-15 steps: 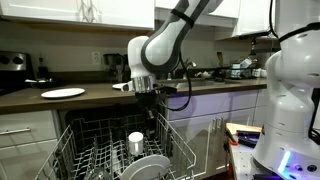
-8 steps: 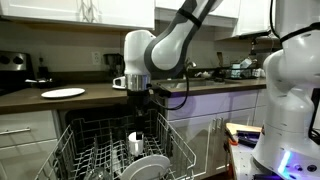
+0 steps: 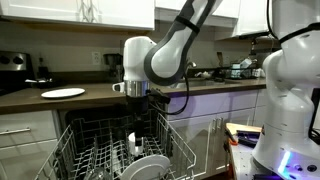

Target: Remove the plate from the dishwasher and put it on the counter top

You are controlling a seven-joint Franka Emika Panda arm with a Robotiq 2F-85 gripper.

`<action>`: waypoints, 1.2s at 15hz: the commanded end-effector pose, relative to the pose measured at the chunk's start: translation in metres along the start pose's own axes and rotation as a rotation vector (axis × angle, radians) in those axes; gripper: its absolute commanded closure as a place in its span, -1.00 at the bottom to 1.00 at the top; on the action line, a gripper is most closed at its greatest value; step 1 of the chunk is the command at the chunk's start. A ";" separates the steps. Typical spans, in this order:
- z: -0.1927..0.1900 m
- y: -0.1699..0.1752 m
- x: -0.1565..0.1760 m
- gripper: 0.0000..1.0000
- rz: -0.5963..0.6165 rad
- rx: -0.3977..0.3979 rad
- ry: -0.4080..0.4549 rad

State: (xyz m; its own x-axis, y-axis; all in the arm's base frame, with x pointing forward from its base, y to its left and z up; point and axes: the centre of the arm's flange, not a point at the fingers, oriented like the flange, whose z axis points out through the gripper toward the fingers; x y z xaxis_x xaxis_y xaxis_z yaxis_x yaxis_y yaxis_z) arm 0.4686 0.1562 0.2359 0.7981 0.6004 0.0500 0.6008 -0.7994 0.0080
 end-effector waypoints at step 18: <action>0.049 -0.011 0.008 -1.00 -0.006 0.112 -0.051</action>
State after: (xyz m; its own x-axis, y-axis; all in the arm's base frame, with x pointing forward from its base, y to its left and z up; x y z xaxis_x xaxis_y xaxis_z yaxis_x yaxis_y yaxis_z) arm 0.4643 0.1684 0.1962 0.8038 0.5949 -0.0034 0.5934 -0.8023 -0.0646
